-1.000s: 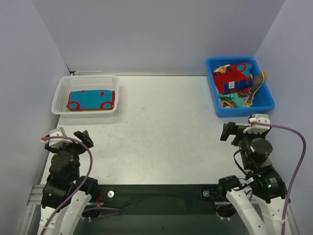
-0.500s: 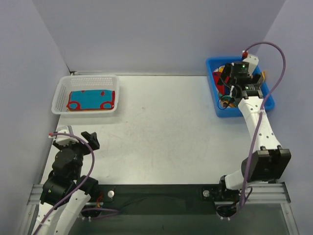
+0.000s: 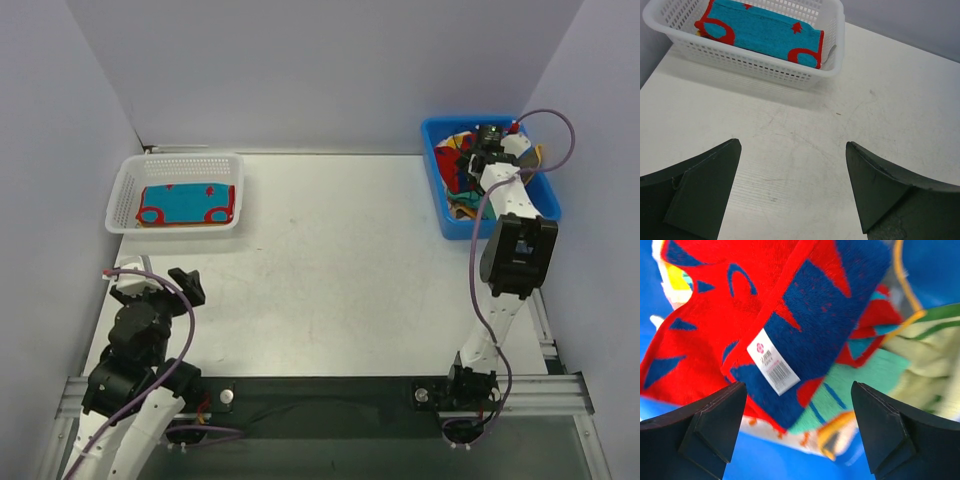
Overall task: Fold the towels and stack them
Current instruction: Grab crumpled towel, then move the towel to the center of the board
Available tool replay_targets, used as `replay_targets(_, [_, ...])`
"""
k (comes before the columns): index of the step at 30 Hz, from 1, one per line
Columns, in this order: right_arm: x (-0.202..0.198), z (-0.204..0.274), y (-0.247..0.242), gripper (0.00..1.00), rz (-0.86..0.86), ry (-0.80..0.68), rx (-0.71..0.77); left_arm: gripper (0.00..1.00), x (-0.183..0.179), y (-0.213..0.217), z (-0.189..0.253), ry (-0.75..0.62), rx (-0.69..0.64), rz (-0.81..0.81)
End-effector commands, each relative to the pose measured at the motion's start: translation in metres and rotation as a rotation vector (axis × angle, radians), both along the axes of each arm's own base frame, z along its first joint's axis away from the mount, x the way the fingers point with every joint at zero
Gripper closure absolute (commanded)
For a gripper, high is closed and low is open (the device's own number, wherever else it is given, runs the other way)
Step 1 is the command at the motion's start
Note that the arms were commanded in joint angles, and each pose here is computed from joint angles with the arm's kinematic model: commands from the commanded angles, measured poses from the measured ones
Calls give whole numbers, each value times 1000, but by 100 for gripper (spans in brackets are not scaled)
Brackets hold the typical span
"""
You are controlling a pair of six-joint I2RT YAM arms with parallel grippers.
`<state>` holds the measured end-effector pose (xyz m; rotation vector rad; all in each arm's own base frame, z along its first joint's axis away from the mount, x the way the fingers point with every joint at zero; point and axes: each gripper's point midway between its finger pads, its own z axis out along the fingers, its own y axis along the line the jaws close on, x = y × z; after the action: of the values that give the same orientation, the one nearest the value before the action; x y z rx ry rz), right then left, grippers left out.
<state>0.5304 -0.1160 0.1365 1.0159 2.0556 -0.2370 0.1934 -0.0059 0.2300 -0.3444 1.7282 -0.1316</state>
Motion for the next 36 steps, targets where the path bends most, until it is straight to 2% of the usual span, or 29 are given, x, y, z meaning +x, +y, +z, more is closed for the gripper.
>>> replay_targets(1, [27, 17, -4, 13, -80, -148, 47, 3, 4, -5, 5, -5, -4, -17])
replay_targets(7, [38, 13, -1, 30, -63, -187, 67, 3, 5, -5, 5, -2, -3, -17])
replay_targets(10, [41, 21, 2, 43, -45, -211, 64, 2, 4, -5, 5, -5, -4, -15])
replay_targets(11, [43, 25, 3, 50, -37, -222, 61, 3, 4, -4, 5, -5, -2, -14])
replay_targets(13, [46, 28, 4, 57, -18, -230, 56, 3, 4, -4, 5, -7, -3, -15])
replay_targets(14, [48, 26, 3, 67, -14, -228, 59, 3, 4, -4, 6, -9, -4, -15])
replay_targets(16, [51, 27, 5, 80, 1, -228, 55, 3, 4, -4, 5, -7, -2, -16])
replay_targets(17, [51, 30, 5, 93, 6, -232, 53, 3, 3, -4, 6, -12, -5, -15])
replay_targets(18, [53, 34, 8, 99, 15, -240, 47, 3, 3, -4, 6, -11, -2, -16])
replay_targets(22, [58, 79, 17, 100, 52, -320, -14, 3, 3, -4, 7, -16, -4, -16])
replay_targets(30, [56, 251, 69, 100, 201, -633, -114, 2, 0, -3, 10, -36, -13, -16])
replay_targets(32, [52, 300, 110, 100, 301, -748, -105, 3, -1, -2, 11, -44, -18, -15])
replay_targets(36, [36, 353, 166, 100, 459, -887, -30, 3, -3, -4, 12, -51, -28, -28])
